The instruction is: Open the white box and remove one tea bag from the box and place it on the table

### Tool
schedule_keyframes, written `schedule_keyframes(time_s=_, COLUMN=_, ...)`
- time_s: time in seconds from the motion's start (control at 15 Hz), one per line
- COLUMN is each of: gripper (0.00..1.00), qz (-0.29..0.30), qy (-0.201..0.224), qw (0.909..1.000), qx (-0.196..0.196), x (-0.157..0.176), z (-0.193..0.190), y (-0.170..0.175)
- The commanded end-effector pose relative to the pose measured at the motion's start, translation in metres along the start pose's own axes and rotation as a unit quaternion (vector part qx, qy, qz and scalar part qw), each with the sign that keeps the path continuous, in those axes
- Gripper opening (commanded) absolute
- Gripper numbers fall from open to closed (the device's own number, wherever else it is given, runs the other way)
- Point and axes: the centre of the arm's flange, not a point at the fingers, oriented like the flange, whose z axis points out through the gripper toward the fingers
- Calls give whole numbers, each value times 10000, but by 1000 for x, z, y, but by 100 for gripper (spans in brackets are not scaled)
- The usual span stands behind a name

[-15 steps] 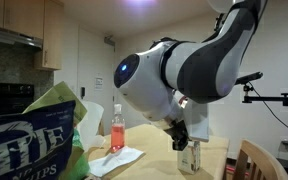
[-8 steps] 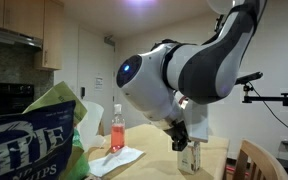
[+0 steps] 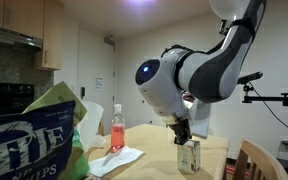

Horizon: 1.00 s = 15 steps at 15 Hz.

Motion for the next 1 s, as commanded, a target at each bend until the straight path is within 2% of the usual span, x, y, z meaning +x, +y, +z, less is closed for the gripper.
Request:
schedule_keyframes(time_s=0.0, gripper=0, qz=392, qy=254, qw=9988, qx=138, x=-12, z=14, y=21)
schedule_keyframes(time_s=0.6, gripper=0, qz=1194, qy=592, qw=9902, qx=412, x=-2, z=63, y=45)
schedule_keyframes(time_s=0.93, gripper=0, qz=1525, qy=782, qw=9846, qx=348, x=-9, z=64, y=52)
